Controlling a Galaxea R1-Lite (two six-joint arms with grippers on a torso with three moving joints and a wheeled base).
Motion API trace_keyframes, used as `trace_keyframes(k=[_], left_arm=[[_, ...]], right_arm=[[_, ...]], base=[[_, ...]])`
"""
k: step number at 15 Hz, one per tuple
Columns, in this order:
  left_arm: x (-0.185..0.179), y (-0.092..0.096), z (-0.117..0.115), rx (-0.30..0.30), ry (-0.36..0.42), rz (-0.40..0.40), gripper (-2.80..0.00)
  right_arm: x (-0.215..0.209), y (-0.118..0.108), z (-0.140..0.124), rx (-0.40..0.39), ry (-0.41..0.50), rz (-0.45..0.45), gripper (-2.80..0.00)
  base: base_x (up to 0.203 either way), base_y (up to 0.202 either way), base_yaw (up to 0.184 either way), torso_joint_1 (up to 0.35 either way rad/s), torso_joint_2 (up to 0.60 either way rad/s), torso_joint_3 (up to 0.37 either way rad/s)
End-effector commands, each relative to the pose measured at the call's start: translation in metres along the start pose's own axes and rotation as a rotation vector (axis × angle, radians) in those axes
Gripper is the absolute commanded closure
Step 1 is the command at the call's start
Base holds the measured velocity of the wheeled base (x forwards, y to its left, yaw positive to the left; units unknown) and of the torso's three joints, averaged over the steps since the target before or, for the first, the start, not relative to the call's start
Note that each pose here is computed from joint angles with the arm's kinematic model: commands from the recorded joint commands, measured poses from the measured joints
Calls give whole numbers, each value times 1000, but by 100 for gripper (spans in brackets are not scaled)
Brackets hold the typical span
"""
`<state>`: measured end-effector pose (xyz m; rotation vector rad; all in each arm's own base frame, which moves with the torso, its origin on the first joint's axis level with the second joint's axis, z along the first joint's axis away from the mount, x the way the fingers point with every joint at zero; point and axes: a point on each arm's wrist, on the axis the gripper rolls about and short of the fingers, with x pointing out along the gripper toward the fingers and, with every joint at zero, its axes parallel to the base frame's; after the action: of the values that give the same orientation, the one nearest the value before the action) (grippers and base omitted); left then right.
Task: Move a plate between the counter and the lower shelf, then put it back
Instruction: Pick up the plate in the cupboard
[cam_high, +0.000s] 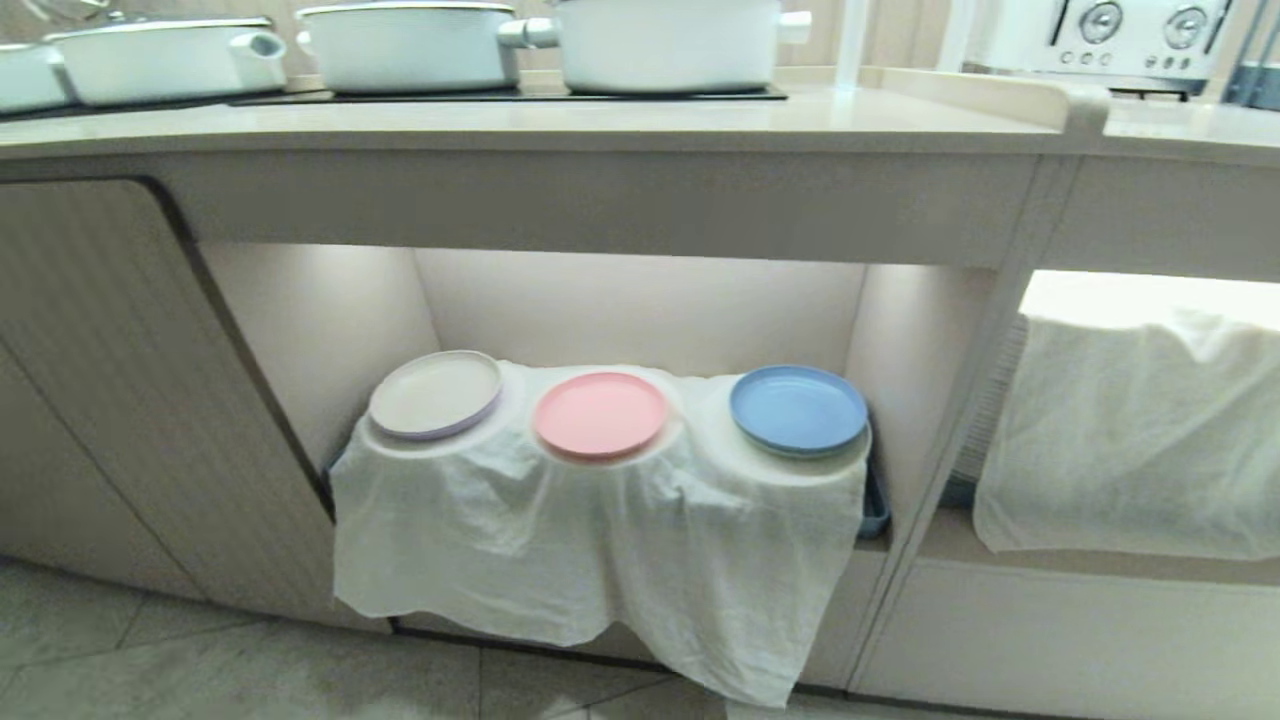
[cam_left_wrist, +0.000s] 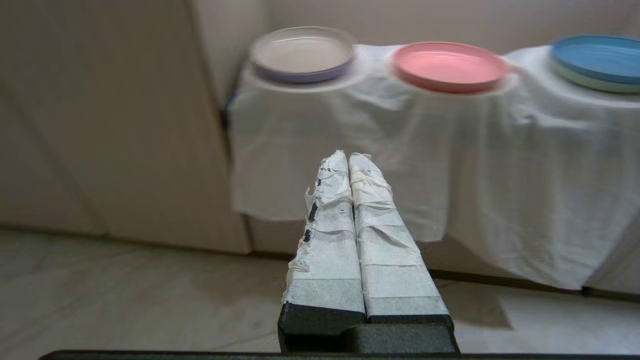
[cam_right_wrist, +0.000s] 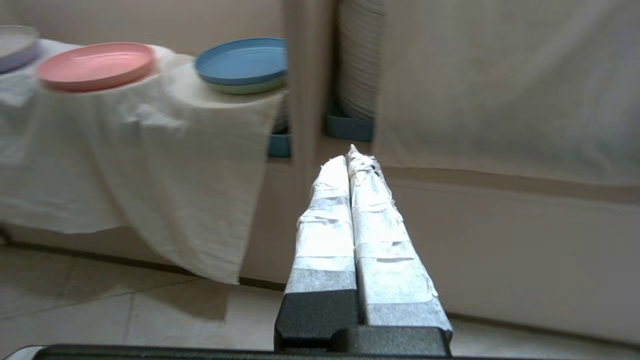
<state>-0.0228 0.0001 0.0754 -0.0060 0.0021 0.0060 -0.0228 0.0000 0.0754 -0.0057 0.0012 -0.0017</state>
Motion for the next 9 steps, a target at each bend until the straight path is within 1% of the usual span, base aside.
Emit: trace_keyframes(k=[1, 3, 9], left_arm=[[0, 0, 0, 0, 1, 0, 0], [0, 0, 0, 0, 1, 0, 0], [0, 0, 0, 0, 1, 0, 0]], right_arm=[[0, 0, 0, 0, -1, 0, 0], [0, 0, 0, 0, -1, 0, 0], [0, 0, 0, 0, -1, 0, 0]], base=[[-3, -9, 168, 2, 1, 6], [-2, -5, 91, 3, 2, 4], [0, 0, 0, 0, 0, 0]])
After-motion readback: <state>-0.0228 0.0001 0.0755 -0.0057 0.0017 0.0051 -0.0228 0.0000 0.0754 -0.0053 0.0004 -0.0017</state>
